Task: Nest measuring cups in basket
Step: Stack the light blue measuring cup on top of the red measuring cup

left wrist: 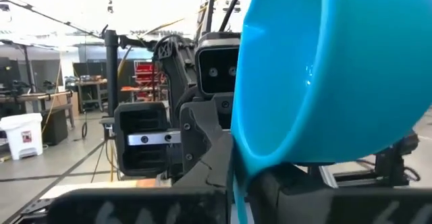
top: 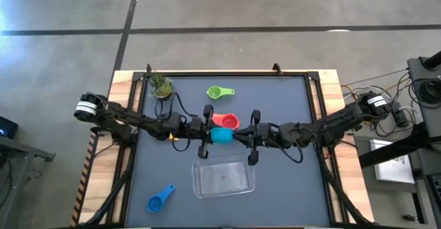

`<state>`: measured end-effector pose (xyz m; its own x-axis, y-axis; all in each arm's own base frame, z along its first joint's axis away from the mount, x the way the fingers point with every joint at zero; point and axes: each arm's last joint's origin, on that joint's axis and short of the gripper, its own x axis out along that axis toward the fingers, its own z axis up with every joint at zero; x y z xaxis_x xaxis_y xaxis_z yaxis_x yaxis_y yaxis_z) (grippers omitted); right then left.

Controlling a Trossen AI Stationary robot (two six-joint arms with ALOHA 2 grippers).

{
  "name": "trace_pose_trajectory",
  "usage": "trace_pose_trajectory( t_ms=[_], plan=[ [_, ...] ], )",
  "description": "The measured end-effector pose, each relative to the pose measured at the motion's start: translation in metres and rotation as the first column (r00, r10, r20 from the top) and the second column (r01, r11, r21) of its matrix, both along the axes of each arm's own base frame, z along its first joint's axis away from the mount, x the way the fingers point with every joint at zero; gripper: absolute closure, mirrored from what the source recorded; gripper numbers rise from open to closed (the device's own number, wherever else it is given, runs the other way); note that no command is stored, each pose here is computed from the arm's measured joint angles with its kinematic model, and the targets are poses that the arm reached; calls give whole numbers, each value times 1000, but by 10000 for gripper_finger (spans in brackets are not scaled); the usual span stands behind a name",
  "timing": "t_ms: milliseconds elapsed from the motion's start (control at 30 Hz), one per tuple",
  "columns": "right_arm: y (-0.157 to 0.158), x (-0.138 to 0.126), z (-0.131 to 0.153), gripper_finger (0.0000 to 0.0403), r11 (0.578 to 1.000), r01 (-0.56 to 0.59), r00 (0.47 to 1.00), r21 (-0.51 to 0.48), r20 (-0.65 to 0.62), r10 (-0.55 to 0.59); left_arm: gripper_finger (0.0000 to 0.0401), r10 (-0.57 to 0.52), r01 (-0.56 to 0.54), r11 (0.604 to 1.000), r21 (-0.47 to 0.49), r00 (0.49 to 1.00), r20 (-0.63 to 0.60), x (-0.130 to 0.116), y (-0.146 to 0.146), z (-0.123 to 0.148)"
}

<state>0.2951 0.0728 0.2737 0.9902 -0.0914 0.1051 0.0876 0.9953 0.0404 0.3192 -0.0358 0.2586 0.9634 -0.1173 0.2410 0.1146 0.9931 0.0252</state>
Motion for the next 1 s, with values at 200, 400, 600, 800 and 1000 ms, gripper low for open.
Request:
trace_pose_trajectory(
  t_ms=[200,400,600,800,1000],
  plan=[
    [1,-7,-3,365,998,-7,993,-57,-122,0,400,51,-51,999,6,997,-52,0,2,-4],
    [7,-33,16,276,995,41,966,-91,-250,-62,401,274,-267,962,60,940,-204,-6,9,-6],
    [16,-69,27,210,980,153,925,-129,-330,-188,401,612,-553,789,268,662,-433,-19,20,-17],
    [21,-81,24,200,977,175,921,-122,-332,-206,401,731,-555,674,488,404,-550,-4,22,-18],
    [26,-74,13,200,973,181,906,-144,-361,-221,401,794,-455,600,658,245,-556,34,19,-32]
  ],
)
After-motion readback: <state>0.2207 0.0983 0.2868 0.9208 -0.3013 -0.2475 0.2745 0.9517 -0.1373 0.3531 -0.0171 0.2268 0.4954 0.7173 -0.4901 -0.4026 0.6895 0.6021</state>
